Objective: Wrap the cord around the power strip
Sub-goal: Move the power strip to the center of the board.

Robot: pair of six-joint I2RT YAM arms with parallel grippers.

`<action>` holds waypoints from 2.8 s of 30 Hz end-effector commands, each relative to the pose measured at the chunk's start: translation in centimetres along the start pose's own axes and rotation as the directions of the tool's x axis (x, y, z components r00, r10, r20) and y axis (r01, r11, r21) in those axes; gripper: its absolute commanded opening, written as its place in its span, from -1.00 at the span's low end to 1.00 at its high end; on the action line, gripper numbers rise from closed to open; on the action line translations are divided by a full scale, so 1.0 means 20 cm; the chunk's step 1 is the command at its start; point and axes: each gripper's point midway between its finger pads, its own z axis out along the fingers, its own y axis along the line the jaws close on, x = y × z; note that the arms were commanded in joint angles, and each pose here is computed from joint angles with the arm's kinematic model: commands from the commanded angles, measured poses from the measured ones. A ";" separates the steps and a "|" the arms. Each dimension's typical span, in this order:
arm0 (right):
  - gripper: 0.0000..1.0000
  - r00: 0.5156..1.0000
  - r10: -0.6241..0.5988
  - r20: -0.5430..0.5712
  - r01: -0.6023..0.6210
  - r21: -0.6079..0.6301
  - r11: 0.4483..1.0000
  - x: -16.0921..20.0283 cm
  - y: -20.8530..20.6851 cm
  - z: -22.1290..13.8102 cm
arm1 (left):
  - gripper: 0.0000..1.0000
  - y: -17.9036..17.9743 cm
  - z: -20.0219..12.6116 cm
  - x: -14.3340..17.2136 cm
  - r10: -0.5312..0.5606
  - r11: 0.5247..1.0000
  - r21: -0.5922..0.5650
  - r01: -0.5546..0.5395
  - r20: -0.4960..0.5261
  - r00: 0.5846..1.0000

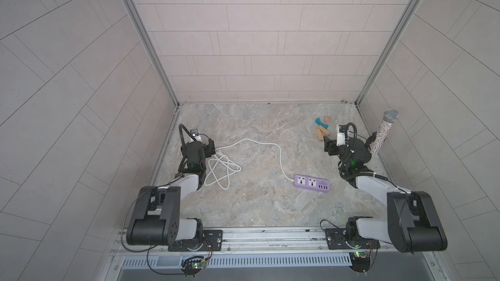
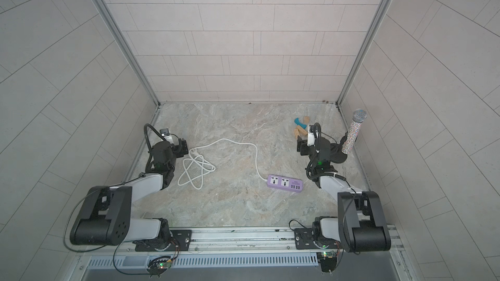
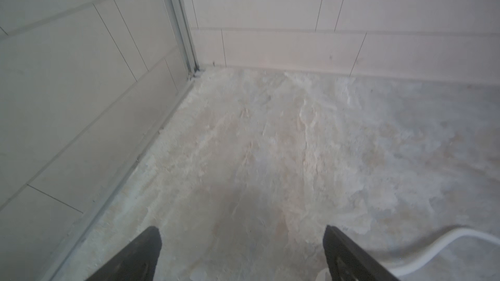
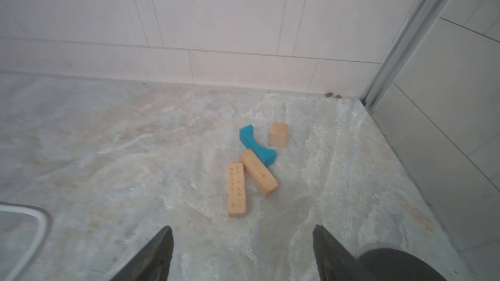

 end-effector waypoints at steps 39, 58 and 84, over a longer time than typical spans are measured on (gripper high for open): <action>0.68 0.406 -0.854 -0.325 0.347 -0.810 0.473 0.81 0.56 -0.52 | 0.98 -0.55 -0.50 -0.31 0.182 0.827 0.542 -0.151 -0.004 0.983; 0.23 0.425 -0.843 -0.330 0.238 -0.857 0.456 0.89 0.69 -0.52 | 0.98 -0.54 -0.51 -0.29 0.212 0.821 0.542 -0.181 0.005 0.977; 0.80 0.448 -0.823 -0.348 0.171 -0.871 0.461 0.75 0.94 -0.35 | 0.98 -0.51 -0.55 -0.32 0.232 0.821 0.530 -0.211 0.027 0.972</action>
